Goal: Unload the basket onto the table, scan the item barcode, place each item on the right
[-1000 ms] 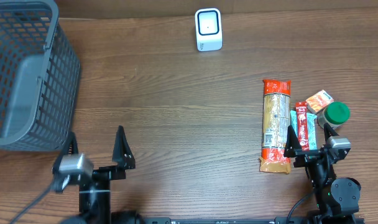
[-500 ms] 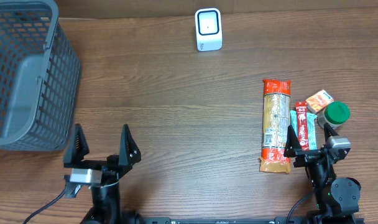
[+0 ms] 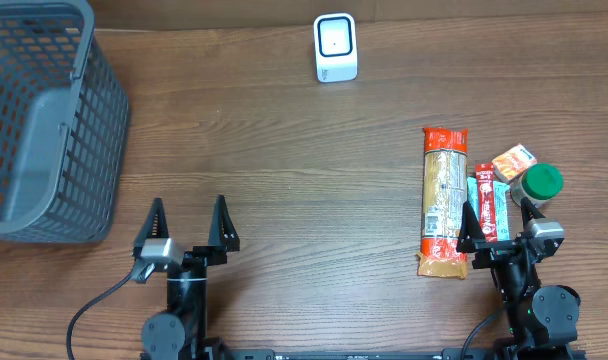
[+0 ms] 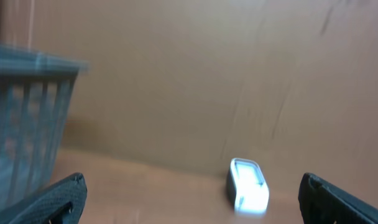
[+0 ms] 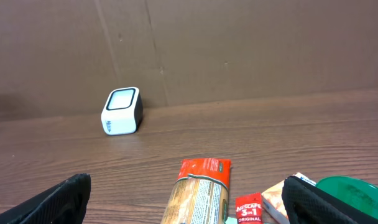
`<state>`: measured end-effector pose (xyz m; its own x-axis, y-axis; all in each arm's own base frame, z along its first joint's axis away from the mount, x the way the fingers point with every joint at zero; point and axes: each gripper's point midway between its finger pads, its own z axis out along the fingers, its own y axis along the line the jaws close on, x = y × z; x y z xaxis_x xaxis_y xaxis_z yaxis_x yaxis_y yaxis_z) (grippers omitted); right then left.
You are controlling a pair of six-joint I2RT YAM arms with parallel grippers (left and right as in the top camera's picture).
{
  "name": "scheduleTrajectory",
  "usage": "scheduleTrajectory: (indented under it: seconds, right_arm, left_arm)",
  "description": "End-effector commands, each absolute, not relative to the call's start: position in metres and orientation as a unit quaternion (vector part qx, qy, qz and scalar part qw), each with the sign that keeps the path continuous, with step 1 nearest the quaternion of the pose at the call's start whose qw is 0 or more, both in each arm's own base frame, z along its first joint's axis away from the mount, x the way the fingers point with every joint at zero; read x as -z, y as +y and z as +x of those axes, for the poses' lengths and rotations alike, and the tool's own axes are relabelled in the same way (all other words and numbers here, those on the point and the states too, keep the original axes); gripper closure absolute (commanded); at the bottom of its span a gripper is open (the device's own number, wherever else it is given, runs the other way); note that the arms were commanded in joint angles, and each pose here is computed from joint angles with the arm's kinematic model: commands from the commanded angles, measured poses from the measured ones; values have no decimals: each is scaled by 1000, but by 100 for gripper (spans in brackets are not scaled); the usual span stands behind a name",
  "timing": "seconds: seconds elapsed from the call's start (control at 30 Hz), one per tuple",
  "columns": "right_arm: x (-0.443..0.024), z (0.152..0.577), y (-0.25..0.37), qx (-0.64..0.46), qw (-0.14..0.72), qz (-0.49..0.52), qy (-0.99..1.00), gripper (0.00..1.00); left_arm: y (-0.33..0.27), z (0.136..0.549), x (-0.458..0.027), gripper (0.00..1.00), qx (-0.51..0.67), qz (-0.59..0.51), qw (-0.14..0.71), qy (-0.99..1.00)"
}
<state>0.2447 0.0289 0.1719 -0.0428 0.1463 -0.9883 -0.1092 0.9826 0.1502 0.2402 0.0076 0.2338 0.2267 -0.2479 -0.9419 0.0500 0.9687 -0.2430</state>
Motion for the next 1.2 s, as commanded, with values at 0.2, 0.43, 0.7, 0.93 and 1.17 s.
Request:
scheduleTrajectory:
  seconds: [0.2,0.43,0.7,0.93,1.17]
  right_arm:
    - [-170,245,28,-91,694,12,715,0]
    - [-170,245,28,-91,694,12,715,0]
    - [-170,245,28,-91,694,12,715,0]
    - [-170,245,28,-91,694,12,715,0]
    - [-170,245,28,-91,694,12,715,0]
  left_arm:
    - [6,246,-165,0,62,-64,690,718]
    - [6,246,-157,0,8,-8,681,732]
    - [5,246,-157,0,10,-9,681,732]
    - [5,246,-157,0,10,-9,681,732]
    - [5,246,-157,0,10,-9,681,732]
